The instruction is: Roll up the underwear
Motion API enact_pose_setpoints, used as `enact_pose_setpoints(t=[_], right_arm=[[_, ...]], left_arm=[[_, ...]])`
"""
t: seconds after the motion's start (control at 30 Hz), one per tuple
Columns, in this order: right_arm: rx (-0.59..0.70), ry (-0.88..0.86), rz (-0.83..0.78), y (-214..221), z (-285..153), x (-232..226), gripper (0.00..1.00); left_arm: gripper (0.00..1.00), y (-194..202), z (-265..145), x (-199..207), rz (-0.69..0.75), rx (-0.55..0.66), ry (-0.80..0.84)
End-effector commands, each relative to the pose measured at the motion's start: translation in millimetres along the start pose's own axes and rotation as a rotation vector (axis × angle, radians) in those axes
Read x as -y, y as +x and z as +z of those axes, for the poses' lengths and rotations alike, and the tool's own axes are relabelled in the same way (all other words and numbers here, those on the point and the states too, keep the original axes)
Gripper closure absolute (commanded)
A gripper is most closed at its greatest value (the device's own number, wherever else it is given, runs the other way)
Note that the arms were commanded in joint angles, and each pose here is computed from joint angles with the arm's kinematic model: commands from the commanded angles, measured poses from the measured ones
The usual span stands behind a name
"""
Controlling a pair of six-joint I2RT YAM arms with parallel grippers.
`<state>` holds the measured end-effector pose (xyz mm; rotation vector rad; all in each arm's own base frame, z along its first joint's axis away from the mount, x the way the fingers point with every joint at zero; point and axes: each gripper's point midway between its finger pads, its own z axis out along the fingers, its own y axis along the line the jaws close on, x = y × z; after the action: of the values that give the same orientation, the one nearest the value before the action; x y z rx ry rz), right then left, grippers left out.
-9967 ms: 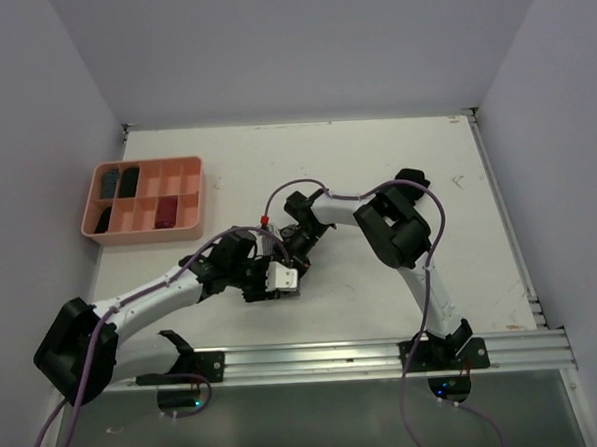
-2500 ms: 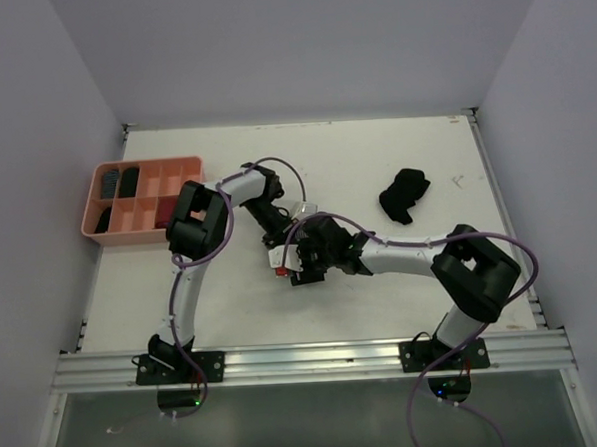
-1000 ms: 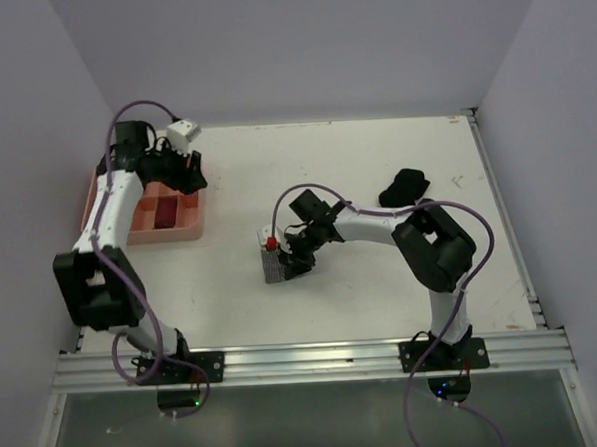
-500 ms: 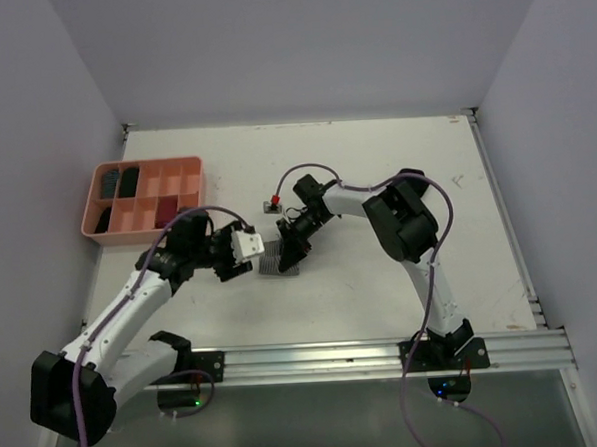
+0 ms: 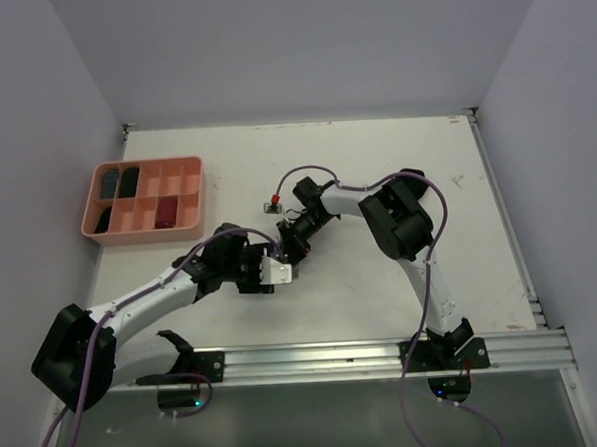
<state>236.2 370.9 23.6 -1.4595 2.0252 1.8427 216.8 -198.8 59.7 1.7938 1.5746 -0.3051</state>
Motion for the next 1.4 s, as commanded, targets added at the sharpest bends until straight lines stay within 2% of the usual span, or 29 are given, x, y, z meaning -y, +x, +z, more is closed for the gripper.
enact_pose_setpoints(t=[0.0, 0.17, 0.37, 0.43, 0.47, 0.5, 0.63, 0.83, 0.87, 0.9, 0.93, 0.97, 1.13, 1.23, 1.37], right_arm=[[-0.085, 0.069, 0.027, 29.9, 4.9, 22.7, 1.00], [-0.092, 0.055, 0.029, 30.1, 4.5, 22.7, 1.00], [-0.098, 0.041, 0.024, 30.5, 4.8, 20.1, 1.00], [-0.104, 0.032, 0.025, 32.5, 4.7, 18.8, 1.00], [-0.108, 0.029, 0.032, 32.5, 4.0, 16.7, 1.00], [-0.111, 0.026, 0.031, 32.7, 3.6, 15.6, 1.00], [-0.124, 0.012, 0.014, 34.4, 2.5, 12.9, 1.00], [-0.147, -0.004, 0.005, 35.8, -0.5, 6.5, 0.99], [-0.156, 0.003, 0.007, 35.9, -1.6, 6.5, 0.97], [-0.158, 0.007, 0.005, 35.2, -2.1, 6.6, 0.90], [-0.155, 0.019, 0.005, 32.3, -6.0, 7.9, 0.73], [-0.152, 0.034, -0.009, 26.4, -10.1, 8.9, 0.67], [-0.057, 0.171, -0.075, -20.3, -55.5, 17.7, 0.45], [0.001, 0.260, -0.107, -49.4, -89.3, 23.8, 0.41], [0.082, 0.341, -0.159, -89.0, -132.4, 17.9, 0.40]], left_arm=[[0.33, -10.5, 7.0, -19.9, 0.103, 0.027, -0.066], [0.38, -8.6, 24.2, -4.3, 0.108, 0.027, 0.009], [0.43, 12.2, 43.2, 14.9, 0.072, -0.055, 0.069], [0.53, 17.4, 48.0, 17.7, 0.039, -0.081, 0.087], [0.63, 18.4, 48.8, 17.6, 0.026, -0.090, 0.089], [0.67, 18.0, 49.4, 19.1, 0.010, -0.089, 0.096], [0.80, 18.0, 50.0, 28.0, 0.001, -0.084, 0.126], [0.95, 23.4, 48.2, 42.0, -0.079, -0.167, 0.218], [1.00, 23.1, 46.8, 45.5, -0.092, -0.170, 0.236], [1.00, 26.0, 43.0, 52.9, -0.111, -0.189, 0.267], [1.00, 27.2, 41.1, 57.0, -0.124, -0.198, 0.285], [1.00, 25.5, 39.2, 60.6, -0.137, -0.196, 0.303], [1.00, 35.6, 25.3, 92.9, -0.209, -0.256, 0.443], [1.00, 36.4, 21.8, 101.2, -0.259, -0.273, 0.479], [1.00, 30.4, 22.3, 109.0, -0.331, -0.273, 0.576]])
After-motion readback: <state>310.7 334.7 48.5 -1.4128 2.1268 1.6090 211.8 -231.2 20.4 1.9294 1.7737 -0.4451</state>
